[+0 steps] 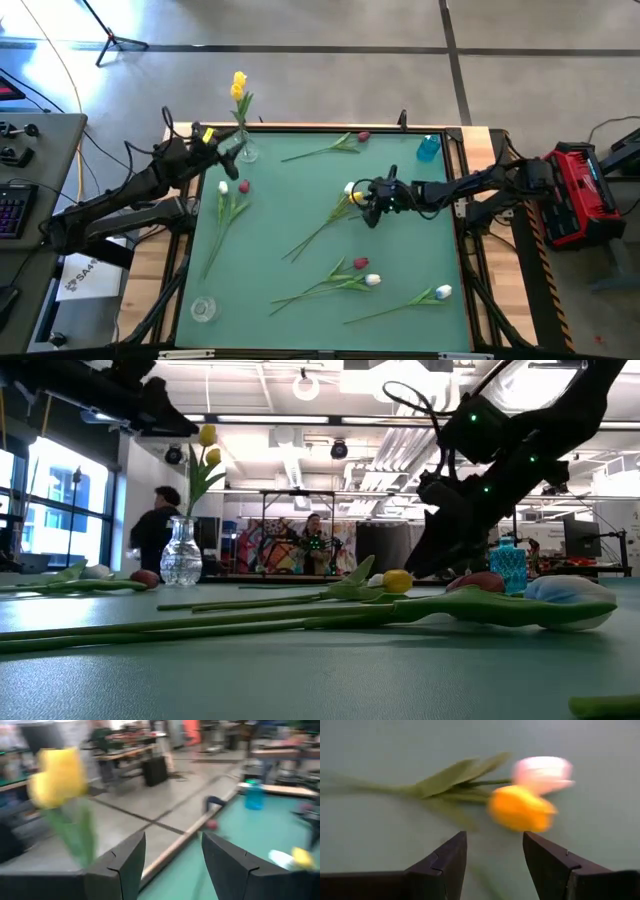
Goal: Sort flowers into vase by color
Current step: Put the yellow flower into the top transparent vase
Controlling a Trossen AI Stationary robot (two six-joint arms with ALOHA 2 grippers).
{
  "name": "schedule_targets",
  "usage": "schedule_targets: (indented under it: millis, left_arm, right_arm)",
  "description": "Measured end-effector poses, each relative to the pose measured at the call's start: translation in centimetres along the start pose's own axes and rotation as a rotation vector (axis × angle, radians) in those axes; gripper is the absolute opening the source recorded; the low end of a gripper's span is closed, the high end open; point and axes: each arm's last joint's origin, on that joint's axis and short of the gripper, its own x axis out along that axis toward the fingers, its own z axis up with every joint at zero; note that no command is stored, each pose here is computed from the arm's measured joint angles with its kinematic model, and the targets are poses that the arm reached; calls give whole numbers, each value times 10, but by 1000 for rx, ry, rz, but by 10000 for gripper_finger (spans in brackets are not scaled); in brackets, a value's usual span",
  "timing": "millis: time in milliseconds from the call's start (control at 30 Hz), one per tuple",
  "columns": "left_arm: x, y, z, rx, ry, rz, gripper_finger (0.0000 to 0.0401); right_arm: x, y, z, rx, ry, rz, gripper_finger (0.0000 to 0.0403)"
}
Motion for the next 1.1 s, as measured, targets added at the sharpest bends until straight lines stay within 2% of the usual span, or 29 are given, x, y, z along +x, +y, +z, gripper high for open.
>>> schedule_targets:
  millis: [100, 167, 233, 333, 433, 700, 1033, 1100]
  left_arm:
    - [-2, -10, -1, 9, 6, -120, 184]
    - [-2, -18, -3, -7, 29, -200, 184]
    - [-1, -27, -6, -37, 61, -277, 184]
    - [1, -43, -11, -74, 135, -373, 184]
    - [4, -62, -17, -85, 208, -435, 184]
    - [11, -107, -37, -28, 349, -410, 184]
    - [31, -158, -60, -34, 367, -485, 184]
    - [34, -166, -66, -25, 373, -495, 184]
  right_arm:
    - [-1, 8, 0, -138, 5, 116, 183]
    - [-1, 13, 2, -169, -24, 162, 183]
    - [1, 14, 4, -102, -48, 176, 183]
    - [10, 10, 6, 74, -69, 174, 183]
    - [19, 7, 0, 178, -28, 166, 183]
    - [36, 7, -7, 156, 37, 168, 183]
    - [50, 7, 3, 320, -75, 58, 183]
    - [51, 7, 3, 319, -89, 40, 183]
